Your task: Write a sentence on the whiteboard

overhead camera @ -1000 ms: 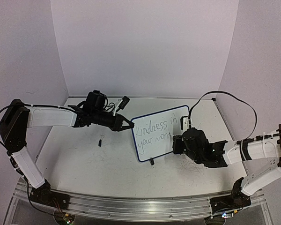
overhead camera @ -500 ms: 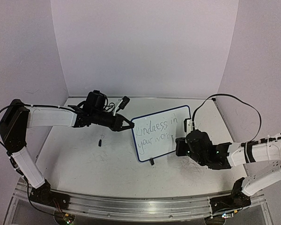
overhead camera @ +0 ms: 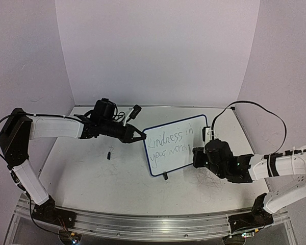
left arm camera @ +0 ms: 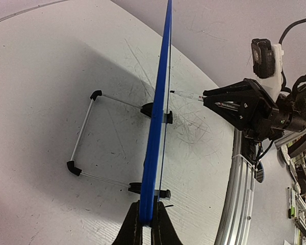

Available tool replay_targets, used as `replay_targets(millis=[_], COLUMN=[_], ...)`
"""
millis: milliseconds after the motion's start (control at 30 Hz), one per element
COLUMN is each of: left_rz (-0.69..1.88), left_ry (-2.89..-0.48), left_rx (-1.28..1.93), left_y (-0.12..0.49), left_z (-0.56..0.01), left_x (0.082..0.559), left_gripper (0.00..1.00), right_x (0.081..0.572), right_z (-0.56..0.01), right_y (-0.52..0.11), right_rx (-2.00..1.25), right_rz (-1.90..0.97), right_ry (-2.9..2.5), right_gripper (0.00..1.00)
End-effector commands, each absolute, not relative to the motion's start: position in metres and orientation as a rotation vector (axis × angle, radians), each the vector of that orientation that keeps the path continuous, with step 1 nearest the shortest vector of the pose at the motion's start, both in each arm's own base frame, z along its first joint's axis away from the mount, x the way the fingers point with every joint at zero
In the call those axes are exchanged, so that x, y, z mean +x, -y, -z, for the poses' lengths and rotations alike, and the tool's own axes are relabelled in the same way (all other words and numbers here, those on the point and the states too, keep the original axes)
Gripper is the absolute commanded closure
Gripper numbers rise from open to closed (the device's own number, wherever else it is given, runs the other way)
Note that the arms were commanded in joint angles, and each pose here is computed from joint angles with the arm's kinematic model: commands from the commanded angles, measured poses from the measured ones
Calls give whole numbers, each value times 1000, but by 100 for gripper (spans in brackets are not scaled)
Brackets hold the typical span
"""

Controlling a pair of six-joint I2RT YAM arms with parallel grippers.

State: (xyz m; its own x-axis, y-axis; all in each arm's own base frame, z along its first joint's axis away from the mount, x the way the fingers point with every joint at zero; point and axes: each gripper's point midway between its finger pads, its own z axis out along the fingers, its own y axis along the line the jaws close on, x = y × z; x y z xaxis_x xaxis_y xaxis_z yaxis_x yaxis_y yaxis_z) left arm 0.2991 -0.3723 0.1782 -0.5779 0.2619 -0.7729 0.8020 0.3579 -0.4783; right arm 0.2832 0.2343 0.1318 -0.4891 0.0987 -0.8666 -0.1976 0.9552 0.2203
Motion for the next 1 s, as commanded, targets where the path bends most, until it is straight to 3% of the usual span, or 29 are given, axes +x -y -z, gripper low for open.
replay_targets(millis=[0, 967], left_rz=[1104, 1108], left_ry=[-2056, -2055], left_rx=[960, 962], left_y=[366, 366], left_z=[-166, -167], left_x=[296, 296], left_gripper=[100, 100], right_x=[294, 284], right_z=[-146, -118], right_y=[-236, -247], right_rx=[-39, -123], right_rz=[-354, -388], right_ry=[-2005, -2074], right_gripper=[100, 100])
